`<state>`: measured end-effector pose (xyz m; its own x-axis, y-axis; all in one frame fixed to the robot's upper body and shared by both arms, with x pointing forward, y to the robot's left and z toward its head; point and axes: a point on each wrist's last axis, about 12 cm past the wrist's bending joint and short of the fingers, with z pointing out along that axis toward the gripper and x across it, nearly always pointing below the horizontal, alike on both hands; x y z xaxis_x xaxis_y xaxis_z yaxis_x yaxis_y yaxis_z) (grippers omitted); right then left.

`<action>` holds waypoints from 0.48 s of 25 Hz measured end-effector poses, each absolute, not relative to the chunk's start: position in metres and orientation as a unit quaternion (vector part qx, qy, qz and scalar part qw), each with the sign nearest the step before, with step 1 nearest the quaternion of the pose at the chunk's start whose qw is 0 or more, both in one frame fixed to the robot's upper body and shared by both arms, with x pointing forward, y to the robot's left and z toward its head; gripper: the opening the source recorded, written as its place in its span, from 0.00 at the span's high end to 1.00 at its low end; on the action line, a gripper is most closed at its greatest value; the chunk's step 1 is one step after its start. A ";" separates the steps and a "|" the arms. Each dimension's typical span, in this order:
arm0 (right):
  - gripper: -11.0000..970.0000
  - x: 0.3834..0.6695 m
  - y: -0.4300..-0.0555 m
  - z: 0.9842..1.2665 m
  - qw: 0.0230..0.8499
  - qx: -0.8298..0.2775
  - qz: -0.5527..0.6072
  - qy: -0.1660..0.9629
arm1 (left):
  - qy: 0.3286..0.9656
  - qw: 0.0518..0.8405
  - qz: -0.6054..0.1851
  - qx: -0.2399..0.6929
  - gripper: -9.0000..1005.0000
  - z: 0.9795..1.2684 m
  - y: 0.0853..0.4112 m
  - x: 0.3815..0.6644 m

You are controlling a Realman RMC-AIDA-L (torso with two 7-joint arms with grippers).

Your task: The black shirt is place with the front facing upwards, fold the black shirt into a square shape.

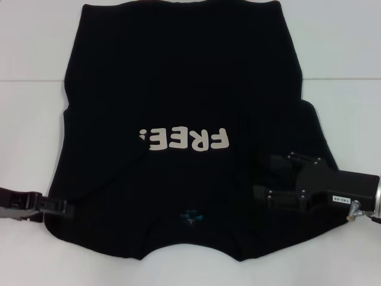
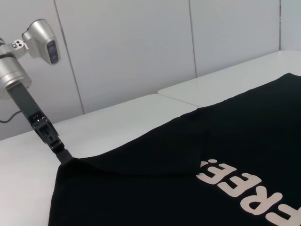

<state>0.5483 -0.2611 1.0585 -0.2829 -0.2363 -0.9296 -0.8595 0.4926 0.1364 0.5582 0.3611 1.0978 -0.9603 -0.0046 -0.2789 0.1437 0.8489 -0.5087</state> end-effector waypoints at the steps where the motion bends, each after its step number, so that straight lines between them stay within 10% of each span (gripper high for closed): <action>1: 0.05 0.548 -0.261 1.058 0.465 -0.376 0.335 0.728 | 0.953 0.135 -0.269 0.039 0.06 1.097 0.360 0.558; 12: 0.05 0.545 -0.261 1.058 0.463 -0.375 0.343 0.726 | 0.956 0.135 -0.252 0.065 0.14 1.095 0.351 0.560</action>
